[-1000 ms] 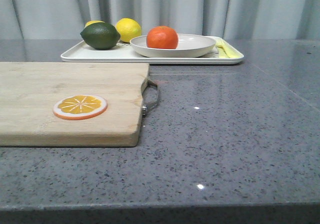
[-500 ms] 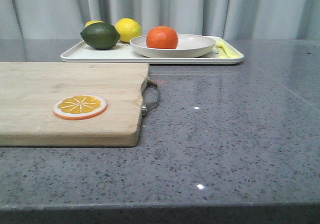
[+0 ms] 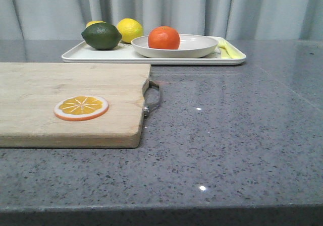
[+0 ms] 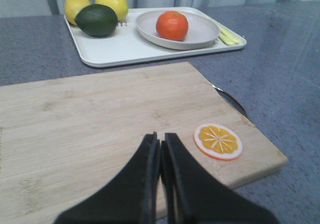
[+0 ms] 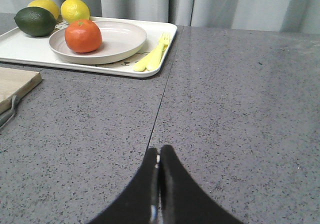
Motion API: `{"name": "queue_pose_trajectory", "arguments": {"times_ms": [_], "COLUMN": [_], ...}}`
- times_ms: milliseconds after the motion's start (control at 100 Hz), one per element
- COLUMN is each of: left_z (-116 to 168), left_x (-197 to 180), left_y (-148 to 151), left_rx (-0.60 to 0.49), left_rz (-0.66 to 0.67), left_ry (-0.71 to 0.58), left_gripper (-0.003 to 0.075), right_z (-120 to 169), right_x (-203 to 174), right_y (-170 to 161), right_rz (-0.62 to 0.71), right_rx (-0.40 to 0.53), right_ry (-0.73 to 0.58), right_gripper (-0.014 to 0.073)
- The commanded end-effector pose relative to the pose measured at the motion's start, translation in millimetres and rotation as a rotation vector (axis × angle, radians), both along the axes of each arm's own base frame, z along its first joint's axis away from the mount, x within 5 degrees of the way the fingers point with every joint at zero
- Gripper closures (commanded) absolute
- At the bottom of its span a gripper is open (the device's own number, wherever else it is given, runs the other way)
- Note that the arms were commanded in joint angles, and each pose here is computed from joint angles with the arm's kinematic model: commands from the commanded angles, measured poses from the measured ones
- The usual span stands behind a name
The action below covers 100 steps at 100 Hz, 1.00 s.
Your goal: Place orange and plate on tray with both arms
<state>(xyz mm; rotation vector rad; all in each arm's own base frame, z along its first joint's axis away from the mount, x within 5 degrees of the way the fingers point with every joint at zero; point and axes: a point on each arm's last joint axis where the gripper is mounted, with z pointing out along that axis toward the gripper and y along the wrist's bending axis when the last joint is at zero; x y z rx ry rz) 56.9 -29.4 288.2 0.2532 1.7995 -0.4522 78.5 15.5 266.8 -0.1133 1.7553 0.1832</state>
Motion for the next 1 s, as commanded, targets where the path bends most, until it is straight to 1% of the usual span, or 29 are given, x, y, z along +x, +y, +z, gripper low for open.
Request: {"name": "queue_pose_trajectory", "arguments": {"times_ms": [0,60,180,370,510,650,770,990], "left_z": [12,10,1,-16,-29,-44,-59,-78], "left_x": [5,6,9,9,6,3,1,-1], "left_y": [4,7,15,27,32,35,35,35], "left_rx": [-0.08,-0.097,-0.103,-0.078,-0.066,-0.06,-0.055,-0.026], "left_rz": [0.074,0.126,0.242,0.418,0.507,0.553,0.554,0.554], "left_ry": [-0.158,-0.211,-0.265,-0.268,-0.27,-0.27,-0.26,-0.294], "left_gripper": [0.0739,0.0739,0.0739,0.0739,0.0739,0.0739,0.0739,0.0739], "right_z": [15,15,15,15,15,15,15,15], "right_x": [1,1,1,1,1,1,1,1], "right_y": [-1,-1,-1,-1,-1,-1,-1,-1], "right_rz": [-0.012,-0.012,-0.012,-0.012,-0.012,-0.012,-0.012,-0.012], "right_rx": [0.009,0.009,0.009,0.009,0.009,0.009,0.009,0.009], "right_ry": [-0.097,-0.097,-0.097,-0.097,-0.097,-0.098,-0.098,-0.098], "right_gripper": [0.0662,0.0662,0.0662,0.0662,0.0662,0.0662,0.0662,0.0662]}}
